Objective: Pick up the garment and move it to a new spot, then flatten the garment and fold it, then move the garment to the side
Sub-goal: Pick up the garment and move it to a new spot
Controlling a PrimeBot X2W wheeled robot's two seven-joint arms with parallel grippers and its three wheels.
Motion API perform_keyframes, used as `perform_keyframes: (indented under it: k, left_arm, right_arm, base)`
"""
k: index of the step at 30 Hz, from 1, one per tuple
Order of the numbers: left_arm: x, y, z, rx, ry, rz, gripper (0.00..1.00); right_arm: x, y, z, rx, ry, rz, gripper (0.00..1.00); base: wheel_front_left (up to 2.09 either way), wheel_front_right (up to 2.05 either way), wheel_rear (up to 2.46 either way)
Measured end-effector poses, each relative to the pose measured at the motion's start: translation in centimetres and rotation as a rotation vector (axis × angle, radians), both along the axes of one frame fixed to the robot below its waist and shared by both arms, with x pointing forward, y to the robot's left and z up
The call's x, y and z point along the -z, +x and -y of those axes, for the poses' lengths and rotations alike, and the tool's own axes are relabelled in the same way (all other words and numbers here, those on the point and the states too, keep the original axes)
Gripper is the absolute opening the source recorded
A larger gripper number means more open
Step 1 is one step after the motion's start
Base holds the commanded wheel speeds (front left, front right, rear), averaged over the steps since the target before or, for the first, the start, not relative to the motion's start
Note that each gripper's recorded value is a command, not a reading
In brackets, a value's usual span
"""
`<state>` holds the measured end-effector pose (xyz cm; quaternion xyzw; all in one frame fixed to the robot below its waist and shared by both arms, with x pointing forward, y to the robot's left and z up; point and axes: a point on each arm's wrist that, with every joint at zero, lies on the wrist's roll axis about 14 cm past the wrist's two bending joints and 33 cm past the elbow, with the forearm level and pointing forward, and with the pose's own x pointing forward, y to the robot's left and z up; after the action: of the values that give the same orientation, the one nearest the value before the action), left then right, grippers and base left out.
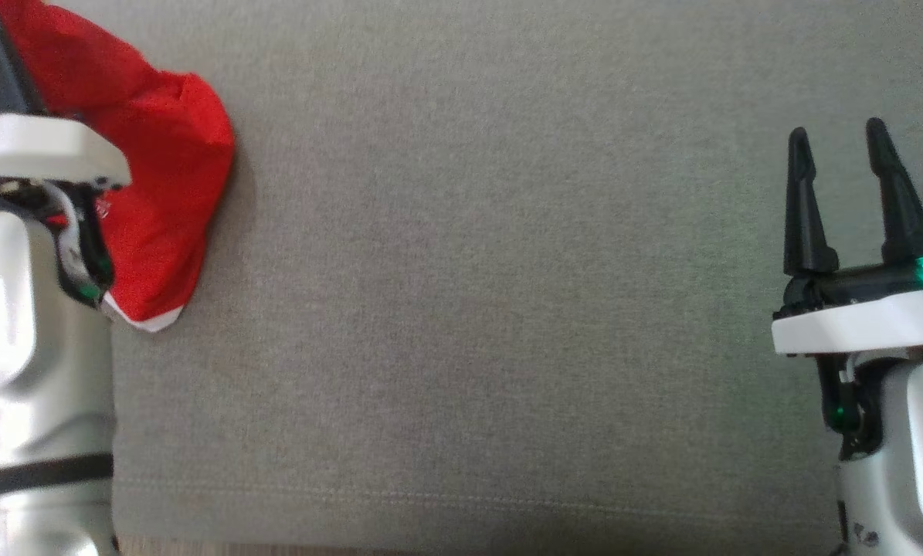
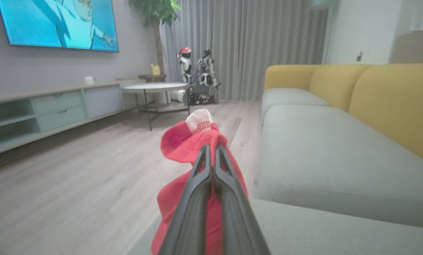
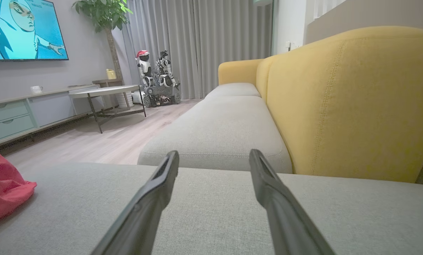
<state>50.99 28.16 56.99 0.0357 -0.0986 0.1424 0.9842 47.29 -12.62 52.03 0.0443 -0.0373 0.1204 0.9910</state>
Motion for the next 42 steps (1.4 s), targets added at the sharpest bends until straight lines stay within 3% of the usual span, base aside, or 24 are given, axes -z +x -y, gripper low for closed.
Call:
perform_keyframes:
  k: [4, 10, 11, 22, 24, 28, 31, 35, 42]
  left_arm:
    - [-3.3, -0.5, 4.5, 0.116, 0.044, 0.092, 0.0]
    - [-6.1, 0.0, 15.0, 0.365, 0.051, 0.123, 0.0]
    - [-6.1, 0.0, 15.0, 0.365, 0.051, 0.123, 0.0]
    - [0.4, -1.8, 32.8, 0.801, -0.022, -0.056, 0.0]
    - [1.6, -3.3, 36.2, 0.892, -0.054, -0.09, 1.0]
    - [2.9, -5.5, 40.9, 1.019, -0.077, -0.13, 1.0]
    - [2.7, -5.0, 41.8, 1.021, -0.095, -0.113, 1.0]
    - [2.8, -3.0, 39.8, 0.929, -0.086, -0.103, 1.0]
    - [1.9, 0.6, 29.8, 0.662, -0.085, -0.065, 1.0]
  right_arm:
    - [-1.5, -0.9, 0.5, 0.02, 0.01, 0.034, 1.0]
    - [-2.3, -2.3, 2.5, 0.078, 0.02, 0.055, 1.0]
    - [-2.3, -2.3, 2.5, 0.078, 0.02, 0.055, 1.0]
    - [-2.0, -4.1, 7.5, 0.217, 0.043, 0.061, 1.0]
    - [-1.6, -4.5, 8.7, 0.25, 0.044, 0.052, 1.0]
    - [-0.4, -5.6, 10.6, 0.308, 0.056, 0.018, 1.0]
    - [0.3, -6.0, 11.4, 0.333, 0.054, 0.002, 1.0]
    - [0.5, -5.6, 11.1, 0.327, 0.064, 0.003, 1.0]
    - [-0.3, -4.4, 8.2, 0.243, 0.068, 0.028, 1.0]
  base:
    - [0.0, 0.0, 0.0]
    - [0.0, 0.0, 0.0]
    - [0.0, 0.0, 0.0]
    - [0.0, 0.0, 0.0]
    - [0.0, 0.0, 0.0]
    - [0.0, 0.0, 0.0]
    - [0.0, 0.0, 0.0]
    - [0.0, 0.0, 0.0]
    - [0.0, 0.0, 0.0]
